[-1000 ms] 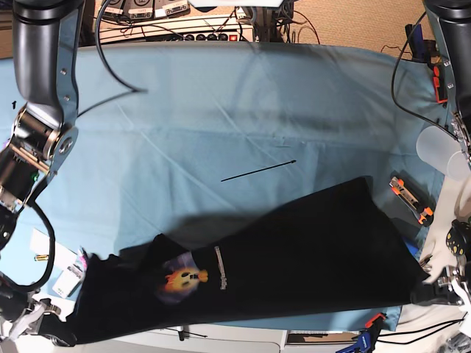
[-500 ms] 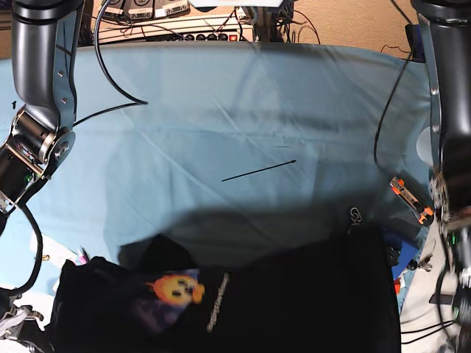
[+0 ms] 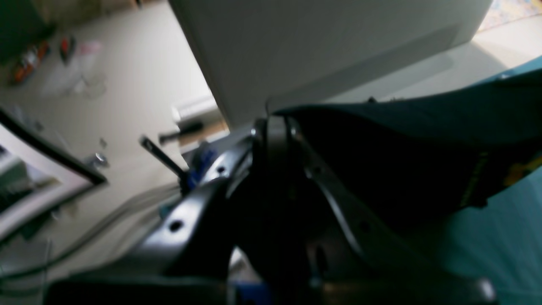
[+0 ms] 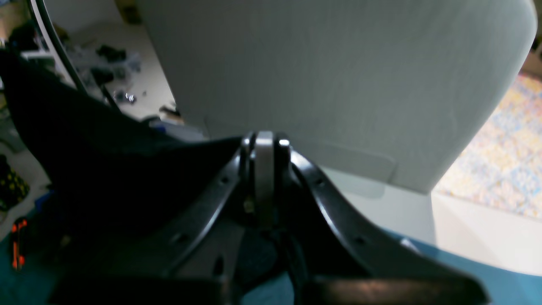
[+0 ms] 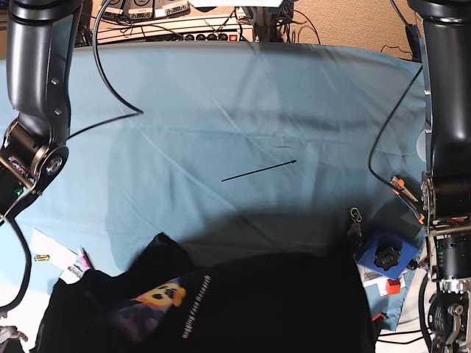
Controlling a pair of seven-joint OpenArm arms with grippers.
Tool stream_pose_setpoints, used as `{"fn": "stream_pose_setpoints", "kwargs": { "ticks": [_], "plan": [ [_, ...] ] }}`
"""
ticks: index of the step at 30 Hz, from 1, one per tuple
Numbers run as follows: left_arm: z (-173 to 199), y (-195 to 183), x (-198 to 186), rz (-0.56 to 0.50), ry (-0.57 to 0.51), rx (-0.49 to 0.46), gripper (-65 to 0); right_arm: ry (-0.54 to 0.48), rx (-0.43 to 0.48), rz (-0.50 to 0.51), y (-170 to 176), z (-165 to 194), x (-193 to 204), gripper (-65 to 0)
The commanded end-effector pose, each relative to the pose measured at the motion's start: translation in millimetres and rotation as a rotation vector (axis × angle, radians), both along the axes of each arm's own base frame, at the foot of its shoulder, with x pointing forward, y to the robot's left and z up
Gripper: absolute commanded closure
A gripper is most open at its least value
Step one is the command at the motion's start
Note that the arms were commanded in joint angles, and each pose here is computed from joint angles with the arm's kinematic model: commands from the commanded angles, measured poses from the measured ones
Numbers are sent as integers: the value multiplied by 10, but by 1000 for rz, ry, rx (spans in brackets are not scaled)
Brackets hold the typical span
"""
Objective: Layout the t-shirt on the table in an organized manner, then fold the t-shirt properly
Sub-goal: 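Hold the shirt raised with both grippers, letting it hang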
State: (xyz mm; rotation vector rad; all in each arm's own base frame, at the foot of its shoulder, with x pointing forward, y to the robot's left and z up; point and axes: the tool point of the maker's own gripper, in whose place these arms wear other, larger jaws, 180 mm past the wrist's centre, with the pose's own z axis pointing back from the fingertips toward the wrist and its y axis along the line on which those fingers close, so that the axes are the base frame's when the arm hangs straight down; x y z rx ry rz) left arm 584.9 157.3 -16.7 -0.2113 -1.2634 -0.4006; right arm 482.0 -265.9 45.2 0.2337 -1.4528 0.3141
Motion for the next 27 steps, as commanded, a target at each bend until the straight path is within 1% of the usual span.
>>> {"fn": "stream_pose_setpoints", "kwargs": {
  "ticks": [1,5,27],
  "plan": [
    [315,12,8,1,-69,-24,0,-105,7,3,-16,367,-70,0],
    [232,43,43,9,-49,-39,0,-126,4,-6,-33,472,-78,0],
    [194,53,40,12,-32,-34,0,-110,1,-10,-39,413,-67,0]
  ]
}}
